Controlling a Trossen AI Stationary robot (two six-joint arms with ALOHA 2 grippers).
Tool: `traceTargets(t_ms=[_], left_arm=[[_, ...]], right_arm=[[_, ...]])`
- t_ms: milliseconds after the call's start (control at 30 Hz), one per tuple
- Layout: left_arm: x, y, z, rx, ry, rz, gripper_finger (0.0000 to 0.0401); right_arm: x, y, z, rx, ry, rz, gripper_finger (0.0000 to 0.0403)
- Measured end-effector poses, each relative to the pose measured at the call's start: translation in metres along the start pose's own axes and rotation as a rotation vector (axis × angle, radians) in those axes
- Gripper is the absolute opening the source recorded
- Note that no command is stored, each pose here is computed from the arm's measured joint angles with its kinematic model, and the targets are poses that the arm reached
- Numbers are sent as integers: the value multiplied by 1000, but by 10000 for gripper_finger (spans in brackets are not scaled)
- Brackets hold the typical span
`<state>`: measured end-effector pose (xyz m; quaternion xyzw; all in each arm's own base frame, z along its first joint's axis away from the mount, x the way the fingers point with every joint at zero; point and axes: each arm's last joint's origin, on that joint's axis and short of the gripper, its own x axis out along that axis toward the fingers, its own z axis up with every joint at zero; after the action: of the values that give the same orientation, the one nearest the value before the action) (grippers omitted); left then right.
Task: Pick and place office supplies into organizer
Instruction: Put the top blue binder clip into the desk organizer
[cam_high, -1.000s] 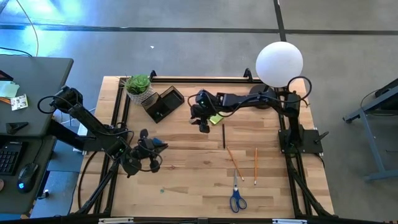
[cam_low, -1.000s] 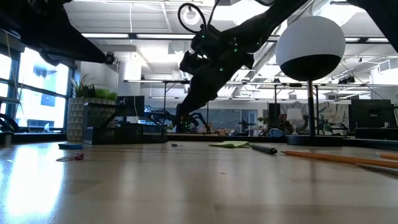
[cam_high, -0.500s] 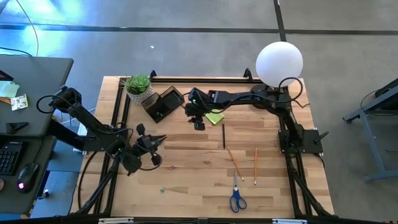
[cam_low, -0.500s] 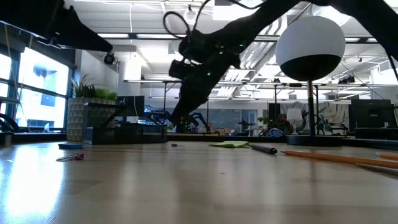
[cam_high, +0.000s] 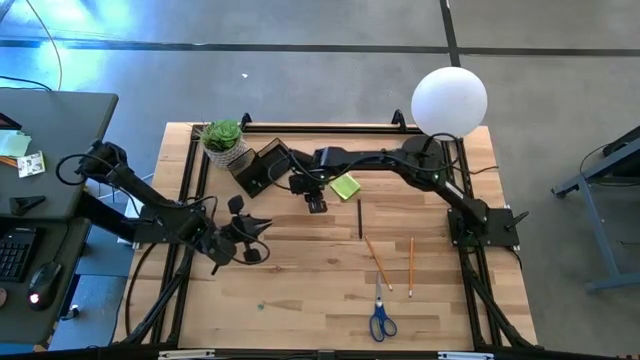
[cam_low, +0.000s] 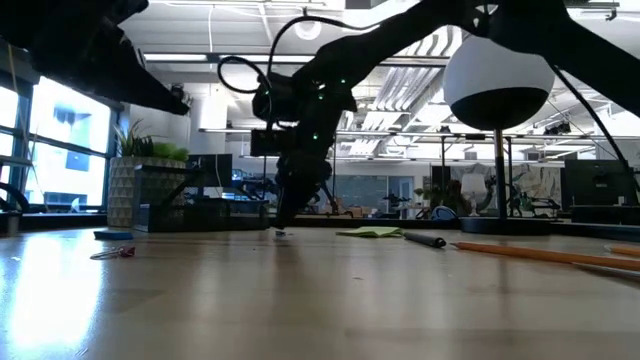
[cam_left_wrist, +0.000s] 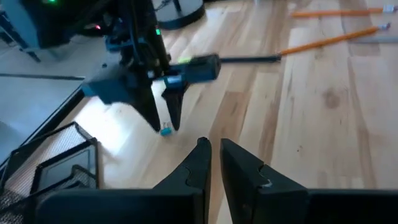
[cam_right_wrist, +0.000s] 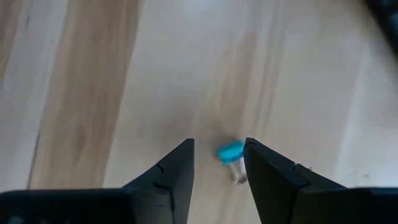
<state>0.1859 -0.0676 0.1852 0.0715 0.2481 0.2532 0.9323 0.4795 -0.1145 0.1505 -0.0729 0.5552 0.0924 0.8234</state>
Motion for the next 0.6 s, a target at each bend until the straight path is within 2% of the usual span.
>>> traceTargets(t_ms=[300,600], left_arm=[[-5,6,1,-2,10,-16,26],[-6,6,2,-12,6,-29,26]], right_arm=[[-1,-3,-1,-41,39,-70,134],[4,0,-2,-63,12,-28,134]])
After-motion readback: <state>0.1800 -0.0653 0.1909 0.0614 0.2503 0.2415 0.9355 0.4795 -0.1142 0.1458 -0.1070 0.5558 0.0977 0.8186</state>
